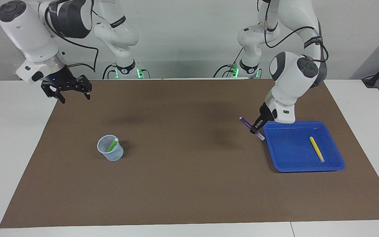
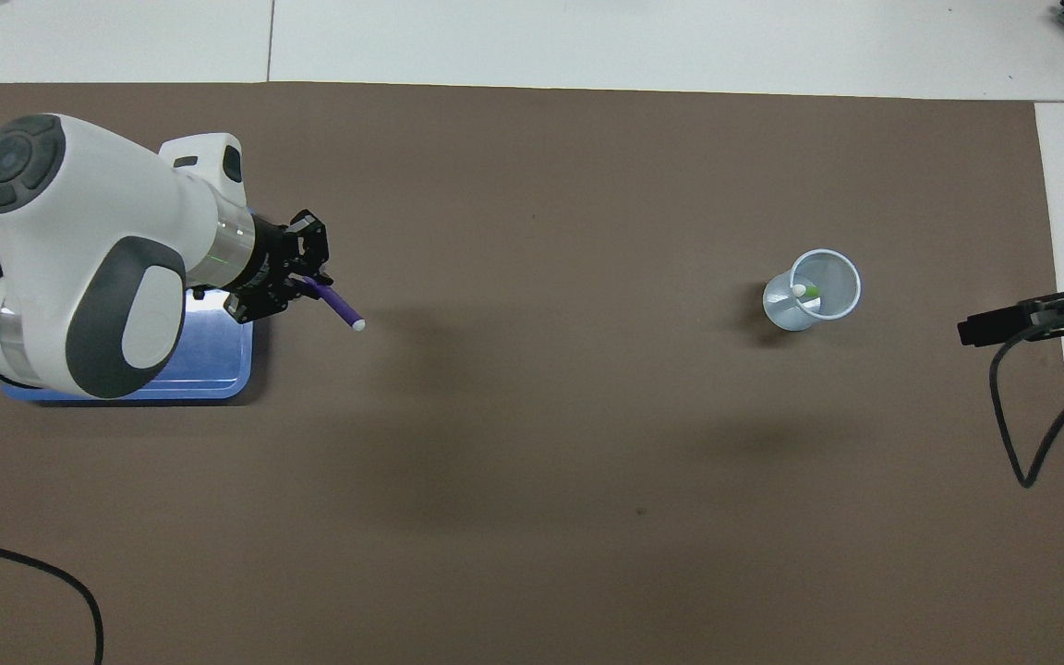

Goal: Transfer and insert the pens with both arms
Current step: 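Lift the purple pen and carry it toward the right gripper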

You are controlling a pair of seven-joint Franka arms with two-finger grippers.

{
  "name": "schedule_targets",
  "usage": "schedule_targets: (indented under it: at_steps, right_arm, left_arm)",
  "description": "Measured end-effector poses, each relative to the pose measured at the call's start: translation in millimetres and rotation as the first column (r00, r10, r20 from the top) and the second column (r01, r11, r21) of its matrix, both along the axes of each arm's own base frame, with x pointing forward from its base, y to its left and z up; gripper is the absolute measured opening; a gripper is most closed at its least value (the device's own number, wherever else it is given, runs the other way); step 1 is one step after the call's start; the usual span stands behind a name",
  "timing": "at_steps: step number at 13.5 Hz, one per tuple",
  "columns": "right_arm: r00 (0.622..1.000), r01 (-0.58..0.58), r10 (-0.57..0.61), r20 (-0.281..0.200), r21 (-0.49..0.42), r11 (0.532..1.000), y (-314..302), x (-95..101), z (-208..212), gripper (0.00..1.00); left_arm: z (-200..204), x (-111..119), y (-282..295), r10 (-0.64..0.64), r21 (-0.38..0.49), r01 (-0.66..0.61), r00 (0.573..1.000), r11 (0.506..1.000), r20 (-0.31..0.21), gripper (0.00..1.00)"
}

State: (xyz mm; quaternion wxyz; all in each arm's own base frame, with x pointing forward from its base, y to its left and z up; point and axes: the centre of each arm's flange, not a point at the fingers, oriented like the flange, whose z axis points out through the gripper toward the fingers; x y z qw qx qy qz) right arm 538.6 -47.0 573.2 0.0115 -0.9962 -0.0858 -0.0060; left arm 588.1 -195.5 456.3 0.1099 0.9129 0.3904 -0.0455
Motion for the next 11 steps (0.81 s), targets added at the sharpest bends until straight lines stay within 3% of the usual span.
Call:
schedule_targets:
  at_steps: [2, 6, 9, 11]
  right_arm:
    - [1.000, -0.011, 0.011, 0.007, 0.013, 1.000, 2, -1.3, 3, 1.00]
    - [1.000, 0.014, -0.018, 0.013, 0.224, 0.974, 22, -0.3, -1, 1.00]
    - [0.998, 0.061, -0.066, -0.001, 0.421, 0.905, 41, -3.3, -4, 1.00]
    - [0.995, 0.090, -0.098, -0.010, 0.510, 0.856, 51, -5.4, 0, 1.00]
  left_arm:
    - [8, -14, -40, 0.110, -0.026, -0.112, 0.993, 0.993, -0.038, 0.17]
    - [23, -42, -128, 0.349, -0.112, -0.350, 0.937, 0.930, -0.036, 0.17]
    - [29, -52, -155, 0.462, -0.157, -0.465, 0.885, 0.871, -0.062, 0.17]
    - [35, -53, -169, 0.567, -0.223, -0.571, 0.819, 0.790, -0.088, 0.17]
